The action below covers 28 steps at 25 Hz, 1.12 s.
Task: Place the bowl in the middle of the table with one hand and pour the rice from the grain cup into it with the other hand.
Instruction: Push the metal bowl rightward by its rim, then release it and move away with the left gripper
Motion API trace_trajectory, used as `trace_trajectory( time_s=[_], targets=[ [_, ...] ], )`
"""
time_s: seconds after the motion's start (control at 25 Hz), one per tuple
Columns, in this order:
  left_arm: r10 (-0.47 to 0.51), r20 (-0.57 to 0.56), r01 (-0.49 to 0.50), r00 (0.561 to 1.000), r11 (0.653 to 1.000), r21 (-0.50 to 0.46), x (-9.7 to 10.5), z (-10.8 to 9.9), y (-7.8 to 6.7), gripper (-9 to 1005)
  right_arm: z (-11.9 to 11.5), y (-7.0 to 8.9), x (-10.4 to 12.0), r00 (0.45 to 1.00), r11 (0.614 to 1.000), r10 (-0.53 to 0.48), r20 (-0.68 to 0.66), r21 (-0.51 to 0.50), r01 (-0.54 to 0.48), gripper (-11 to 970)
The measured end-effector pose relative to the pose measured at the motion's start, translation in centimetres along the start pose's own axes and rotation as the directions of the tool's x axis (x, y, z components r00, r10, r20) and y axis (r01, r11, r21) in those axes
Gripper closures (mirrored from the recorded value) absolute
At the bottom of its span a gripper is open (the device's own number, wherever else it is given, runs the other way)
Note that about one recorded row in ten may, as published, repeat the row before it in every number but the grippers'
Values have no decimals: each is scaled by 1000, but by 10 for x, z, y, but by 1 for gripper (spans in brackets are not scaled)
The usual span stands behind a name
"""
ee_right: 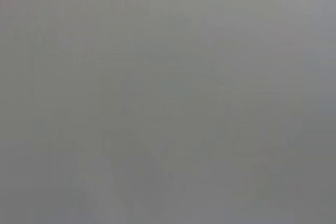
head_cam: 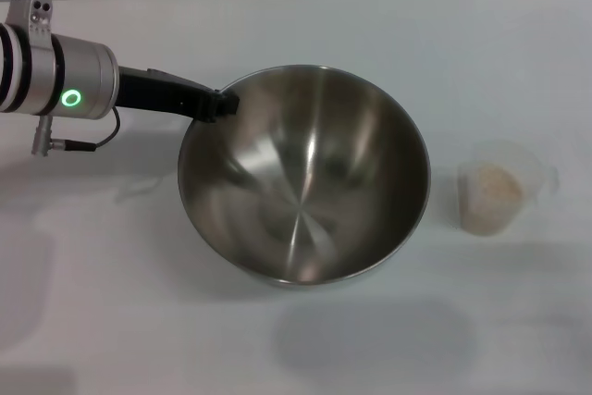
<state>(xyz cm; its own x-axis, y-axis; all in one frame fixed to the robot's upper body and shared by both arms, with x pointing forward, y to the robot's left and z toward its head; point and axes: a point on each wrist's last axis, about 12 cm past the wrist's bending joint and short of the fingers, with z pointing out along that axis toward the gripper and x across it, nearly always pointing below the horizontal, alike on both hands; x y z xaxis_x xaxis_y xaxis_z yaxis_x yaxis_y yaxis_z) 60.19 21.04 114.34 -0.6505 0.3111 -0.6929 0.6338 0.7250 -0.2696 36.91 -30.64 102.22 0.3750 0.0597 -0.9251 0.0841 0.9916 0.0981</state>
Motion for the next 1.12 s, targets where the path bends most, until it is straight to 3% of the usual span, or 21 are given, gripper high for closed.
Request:
trace_trajectory(
  time_s=[1.12],
  targets=[
    [25, 8, -25, 1000, 1000, -5, -1, 5, -4, 918, 0, -1, 0, 1000, 1000, -6, -5, -6, 6, 133]
  ],
)
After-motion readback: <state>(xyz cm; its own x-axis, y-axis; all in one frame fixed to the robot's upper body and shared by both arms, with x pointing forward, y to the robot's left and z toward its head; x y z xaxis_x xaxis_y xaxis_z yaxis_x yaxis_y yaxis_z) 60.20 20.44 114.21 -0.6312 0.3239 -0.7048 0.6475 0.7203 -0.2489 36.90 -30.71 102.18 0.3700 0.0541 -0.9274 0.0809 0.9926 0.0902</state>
